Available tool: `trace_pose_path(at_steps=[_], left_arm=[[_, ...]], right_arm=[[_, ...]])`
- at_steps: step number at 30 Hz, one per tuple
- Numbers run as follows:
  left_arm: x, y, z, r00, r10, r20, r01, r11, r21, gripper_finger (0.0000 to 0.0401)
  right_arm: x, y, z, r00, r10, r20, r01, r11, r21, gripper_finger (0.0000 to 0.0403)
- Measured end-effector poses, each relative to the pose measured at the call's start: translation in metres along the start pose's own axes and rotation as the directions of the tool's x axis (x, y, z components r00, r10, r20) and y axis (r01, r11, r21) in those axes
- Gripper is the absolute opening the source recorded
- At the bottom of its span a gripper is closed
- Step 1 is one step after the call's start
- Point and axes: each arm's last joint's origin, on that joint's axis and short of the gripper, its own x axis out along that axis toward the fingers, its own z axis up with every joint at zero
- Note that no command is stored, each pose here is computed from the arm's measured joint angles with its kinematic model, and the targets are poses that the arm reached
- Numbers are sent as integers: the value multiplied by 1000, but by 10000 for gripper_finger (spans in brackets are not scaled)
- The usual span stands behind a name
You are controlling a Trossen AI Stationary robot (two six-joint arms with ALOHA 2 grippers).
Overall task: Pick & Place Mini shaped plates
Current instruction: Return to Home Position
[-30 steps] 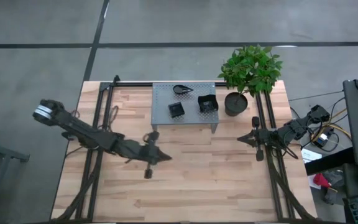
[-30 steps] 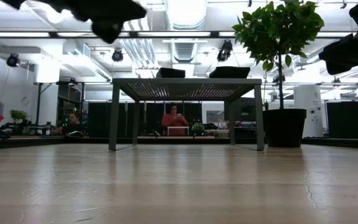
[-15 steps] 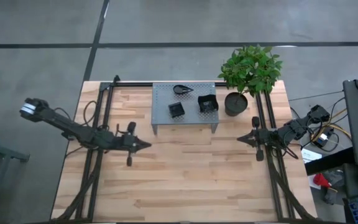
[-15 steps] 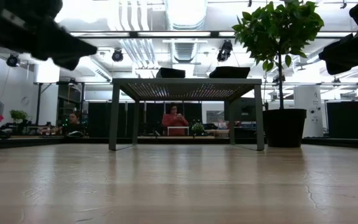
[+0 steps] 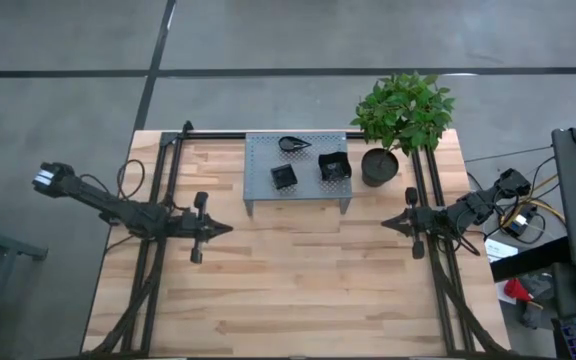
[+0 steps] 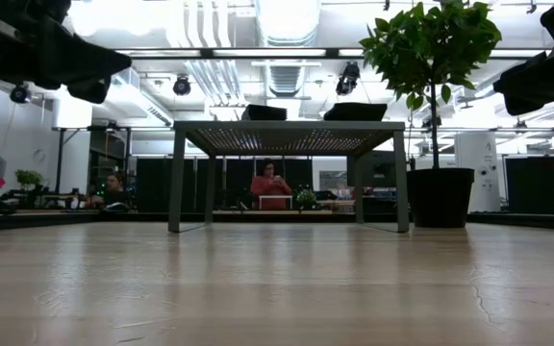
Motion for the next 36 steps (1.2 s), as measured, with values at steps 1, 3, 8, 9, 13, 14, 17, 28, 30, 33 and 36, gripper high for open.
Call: trace_pose_path(at_steps=[1, 3, 8, 9, 13, 14, 17, 28, 30, 33, 36], left_arm=[[-1, 0, 0, 1000, 0, -2, 0, 1000, 7, 3], [-2, 1, 1, 1000, 1, 11, -1, 1000, 10, 3], [-3, 2, 1, 1000, 23, 2, -23, 1000, 21, 3], [-3, 2, -1, 1000, 25, -14, -24, 999, 27, 3], [-3, 2, -2, 999, 33, -27, -33, 999, 9, 3], [-3, 2, -2, 999, 33, -27, -32, 999, 5, 3], [-3, 2, -2, 999, 33, -28, -32, 999, 4, 3], [-3, 2, -2, 999, 33, -28, -32, 999, 3, 3], [-3, 2, -2, 999, 32, -28, -32, 999, 3, 3], [-3, 2, -2, 999, 32, -28, -32, 999, 2, 3], [-3, 2, -2, 999, 32, -28, -32, 999, 2, 3]], right_arm=[[0, 0, 0, 1000, 0, 0, 0, 1000, 0, 8], [0, 0, 0, 1000, 0, 0, 0, 1000, 0, 8], [0, 0, 0, 1000, 0, 0, 0, 1000, 0, 8], [0, 0, 0, 1000, 0, 0, 0, 1000, 0, 8], [0, 0, 0, 1000, 0, 0, 0, 1000, 0, 8], [0, 0, 0, 1000, 0, 0, 0, 1000, 0, 8], [0, 0, 0, 1000, 0, 0, 0, 1000, 0, 8], [0, 0, 0, 1000, 0, 0, 0, 1000, 0, 8], [0, 0, 0, 1000, 0, 0, 0, 1000, 0, 8], [0, 0, 0, 1000, 0, 0, 0, 1000, 0, 8], [0, 0, 0, 1000, 0, 0, 0, 1000, 0, 8]])
